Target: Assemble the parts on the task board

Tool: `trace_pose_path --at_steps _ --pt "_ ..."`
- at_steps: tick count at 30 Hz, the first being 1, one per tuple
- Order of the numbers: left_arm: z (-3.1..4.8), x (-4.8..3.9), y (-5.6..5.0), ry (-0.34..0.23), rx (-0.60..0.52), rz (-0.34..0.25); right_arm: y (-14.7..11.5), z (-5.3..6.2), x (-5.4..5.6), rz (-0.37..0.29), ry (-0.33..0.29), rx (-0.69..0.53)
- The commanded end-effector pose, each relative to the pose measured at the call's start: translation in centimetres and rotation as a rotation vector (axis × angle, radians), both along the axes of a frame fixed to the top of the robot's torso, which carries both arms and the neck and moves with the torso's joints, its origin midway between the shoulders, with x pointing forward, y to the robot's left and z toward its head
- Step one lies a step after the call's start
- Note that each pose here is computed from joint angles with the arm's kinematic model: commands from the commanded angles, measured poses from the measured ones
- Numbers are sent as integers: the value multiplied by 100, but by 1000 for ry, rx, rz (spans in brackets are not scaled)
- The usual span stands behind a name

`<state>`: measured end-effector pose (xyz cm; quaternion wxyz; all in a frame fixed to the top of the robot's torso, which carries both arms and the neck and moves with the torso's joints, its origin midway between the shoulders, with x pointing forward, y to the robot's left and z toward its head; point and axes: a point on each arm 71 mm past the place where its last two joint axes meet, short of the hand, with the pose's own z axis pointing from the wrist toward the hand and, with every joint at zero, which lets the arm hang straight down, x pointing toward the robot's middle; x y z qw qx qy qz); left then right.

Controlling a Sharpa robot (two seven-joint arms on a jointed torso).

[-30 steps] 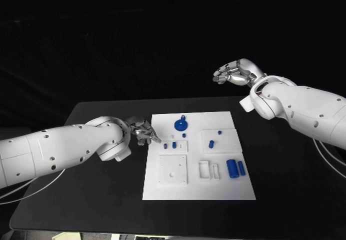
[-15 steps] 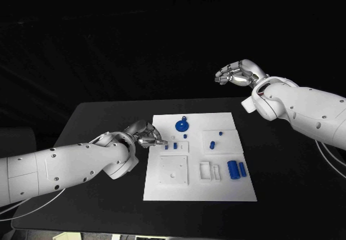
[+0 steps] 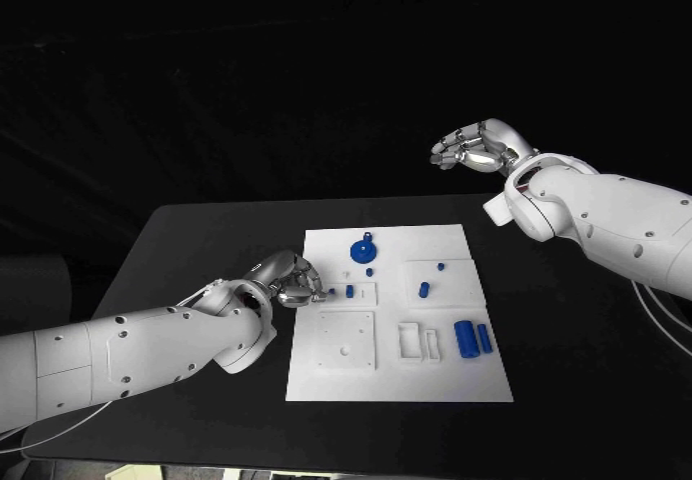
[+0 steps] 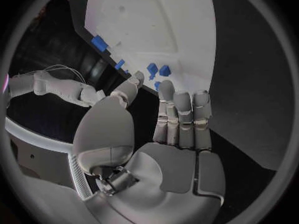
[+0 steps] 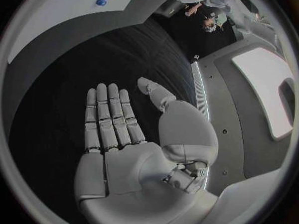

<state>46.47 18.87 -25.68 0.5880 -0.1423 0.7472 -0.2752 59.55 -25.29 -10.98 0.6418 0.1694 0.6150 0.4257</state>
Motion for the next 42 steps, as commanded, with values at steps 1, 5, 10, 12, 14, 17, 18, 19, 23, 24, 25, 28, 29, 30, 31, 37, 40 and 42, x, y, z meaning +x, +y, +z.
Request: trace_pose_path --at_steps 1,5,10,12,14,17,18,19,23,24,25,28,29,30,31,37,40,42 --pt "10 16 -27 -44 43 -29 1 11 -4 1 -9 6" --pt "-14 33 -36 -29 56 -27 14 12 -8 5 -9 7" --pt "-55 56 -65 -7 85 -34 25 8 -13 8 -8 8" --pt "-70 66 -76 1 93 -35 37 6 -15 11 -8 9" --pt "-90 65 -86 9 97 -37 42 5 -16 12 -7 9" --pt "-120 66 -94 18 103 -37 45 3 -17 13 -7 9" --pt "-124 69 -95 20 104 -35 43 3 -17 12 -7 9" --pt "-127 73 -98 21 106 -35 43 4 -17 12 -7 9" --pt "-143 90 -120 28 114 -37 49 4 -20 14 -7 10" --pt "-147 94 -124 30 116 -37 50 4 -20 14 -8 10" --pt "-148 98 -125 31 117 -37 51 4 -20 14 -8 10" --pt "-158 108 -128 37 125 -36 53 4 -21 15 -7 10" --pt "-159 109 -129 39 126 -36 57 4 -21 15 -8 10" --pt "-162 110 -130 41 128 -38 58 4 -21 16 -8 11" --pt "-163 110 -133 43 128 -38 59 4 -21 16 -8 11" --pt "-182 119 -152 63 141 -46 62 4 -21 16 -7 13" --pt "-190 126 -158 70 146 -52 66 4 -21 17 -7 13" --pt "-199 131 -166 79 147 -56 66 3 -21 17 -7 13"
